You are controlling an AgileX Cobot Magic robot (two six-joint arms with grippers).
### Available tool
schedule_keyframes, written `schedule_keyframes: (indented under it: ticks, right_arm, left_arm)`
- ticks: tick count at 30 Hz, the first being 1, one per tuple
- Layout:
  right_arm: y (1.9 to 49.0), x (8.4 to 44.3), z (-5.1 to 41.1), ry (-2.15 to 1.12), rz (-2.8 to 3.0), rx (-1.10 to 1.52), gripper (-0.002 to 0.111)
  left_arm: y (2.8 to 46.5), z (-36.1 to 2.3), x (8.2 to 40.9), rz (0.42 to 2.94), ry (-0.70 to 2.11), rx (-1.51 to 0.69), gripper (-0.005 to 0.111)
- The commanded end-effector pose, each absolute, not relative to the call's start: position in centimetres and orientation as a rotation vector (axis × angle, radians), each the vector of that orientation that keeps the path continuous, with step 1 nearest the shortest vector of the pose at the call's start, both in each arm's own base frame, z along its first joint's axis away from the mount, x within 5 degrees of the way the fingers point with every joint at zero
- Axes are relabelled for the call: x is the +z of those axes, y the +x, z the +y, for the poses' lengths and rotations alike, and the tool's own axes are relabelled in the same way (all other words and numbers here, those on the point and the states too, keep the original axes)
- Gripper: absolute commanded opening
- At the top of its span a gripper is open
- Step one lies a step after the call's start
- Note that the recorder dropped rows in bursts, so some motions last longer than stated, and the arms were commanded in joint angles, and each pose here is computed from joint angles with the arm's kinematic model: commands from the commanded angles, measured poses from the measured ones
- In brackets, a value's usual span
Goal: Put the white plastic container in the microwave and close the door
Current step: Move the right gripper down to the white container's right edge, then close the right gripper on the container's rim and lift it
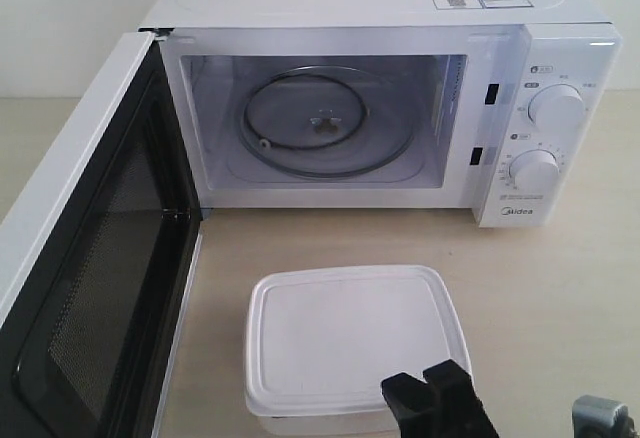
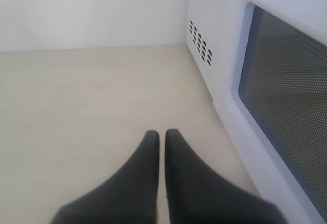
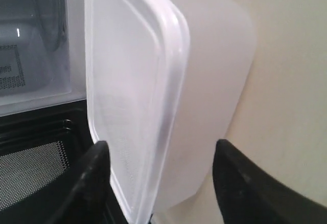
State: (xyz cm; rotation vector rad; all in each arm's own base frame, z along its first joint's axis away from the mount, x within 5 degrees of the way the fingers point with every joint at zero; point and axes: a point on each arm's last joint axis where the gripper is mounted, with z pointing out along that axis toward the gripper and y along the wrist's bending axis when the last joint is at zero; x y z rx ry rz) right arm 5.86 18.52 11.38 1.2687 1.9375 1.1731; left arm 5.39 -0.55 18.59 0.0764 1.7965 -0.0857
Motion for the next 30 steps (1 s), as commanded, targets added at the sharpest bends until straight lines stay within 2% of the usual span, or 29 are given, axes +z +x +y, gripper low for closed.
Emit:
schedule_keyframes:
  ticks: [1,17,30]
  right_arm:
    - [6.8,11.7,19.6,1.248,1.963,1.241,0.054]
    - [8.7,11.6,20.5,1.431,1.950,1.162,0.054]
    - [10.1,11.5,19.9,1.415,1.942,1.101,0.054]
  left_arm:
    - [5.4,-0.6,18.5,1.799,0.058,-0.100,0.004]
    - [5.4,-0.6,18.5,1.799,0.058,-0.100,0.004]
    - [5.4,-0.6,18.5,1.799,0.058,-0.100,0.004]
